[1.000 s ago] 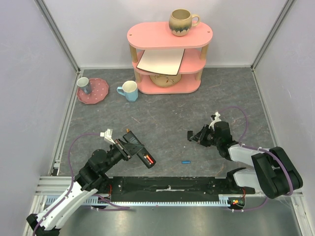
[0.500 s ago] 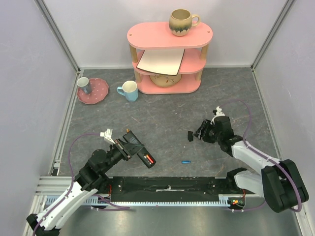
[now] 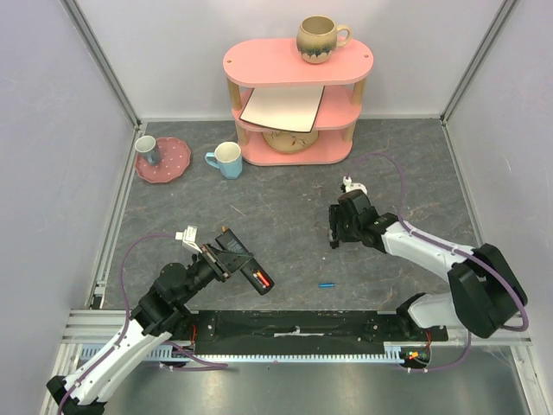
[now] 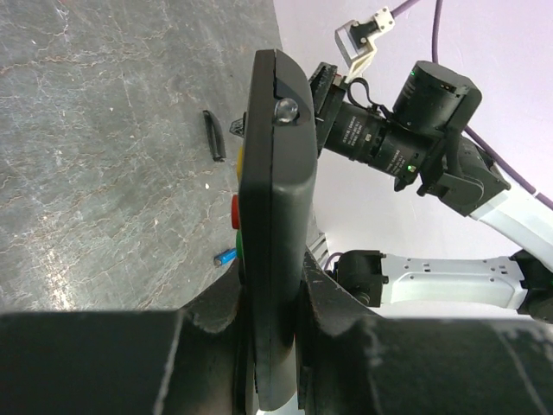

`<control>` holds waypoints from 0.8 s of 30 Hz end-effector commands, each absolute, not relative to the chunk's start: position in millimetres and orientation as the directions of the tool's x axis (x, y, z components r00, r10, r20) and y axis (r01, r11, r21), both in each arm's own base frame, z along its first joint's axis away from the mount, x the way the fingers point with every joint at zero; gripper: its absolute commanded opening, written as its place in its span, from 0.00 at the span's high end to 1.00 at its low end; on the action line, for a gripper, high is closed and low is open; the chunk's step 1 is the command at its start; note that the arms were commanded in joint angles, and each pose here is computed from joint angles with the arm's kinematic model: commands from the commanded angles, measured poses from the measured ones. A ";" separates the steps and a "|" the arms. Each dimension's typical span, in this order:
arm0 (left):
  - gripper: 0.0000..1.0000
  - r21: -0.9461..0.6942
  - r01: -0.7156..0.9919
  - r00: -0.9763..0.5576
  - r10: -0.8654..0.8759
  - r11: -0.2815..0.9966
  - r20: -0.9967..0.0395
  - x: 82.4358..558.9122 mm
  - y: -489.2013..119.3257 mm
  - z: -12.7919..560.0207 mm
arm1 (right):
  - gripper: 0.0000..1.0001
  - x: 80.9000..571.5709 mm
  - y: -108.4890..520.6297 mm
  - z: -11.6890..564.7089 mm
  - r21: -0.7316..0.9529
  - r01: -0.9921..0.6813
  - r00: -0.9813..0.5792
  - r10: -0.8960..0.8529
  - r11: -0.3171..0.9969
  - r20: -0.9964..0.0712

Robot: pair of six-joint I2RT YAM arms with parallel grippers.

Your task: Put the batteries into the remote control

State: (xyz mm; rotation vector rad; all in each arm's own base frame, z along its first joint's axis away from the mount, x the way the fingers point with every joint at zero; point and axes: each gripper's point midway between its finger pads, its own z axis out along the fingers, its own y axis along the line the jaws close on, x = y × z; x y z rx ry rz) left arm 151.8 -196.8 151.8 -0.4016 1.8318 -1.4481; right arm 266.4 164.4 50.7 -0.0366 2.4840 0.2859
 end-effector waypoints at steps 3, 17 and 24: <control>0.98 -0.938 0.232 -0.674 -0.653 0.257 -0.346 149.3 -201.0 160.0 | 0.32 277.2 161.2 47.5 0.080 -0.092 -0.801 -0.026 0.993 -0.598; 0.98 -0.934 0.245 -0.676 -0.645 0.259 -0.356 147.5 -201.2 161.7 | 0.38 268.1 174.6 18.1 0.039 -0.136 -0.853 -0.097 0.990 -0.513; 0.98 -0.934 0.249 -0.678 -0.643 0.255 -0.356 146.3 -201.3 160.5 | 0.57 266.9 173.6 9.2 0.011 -0.179 -0.858 -0.150 0.984 -0.492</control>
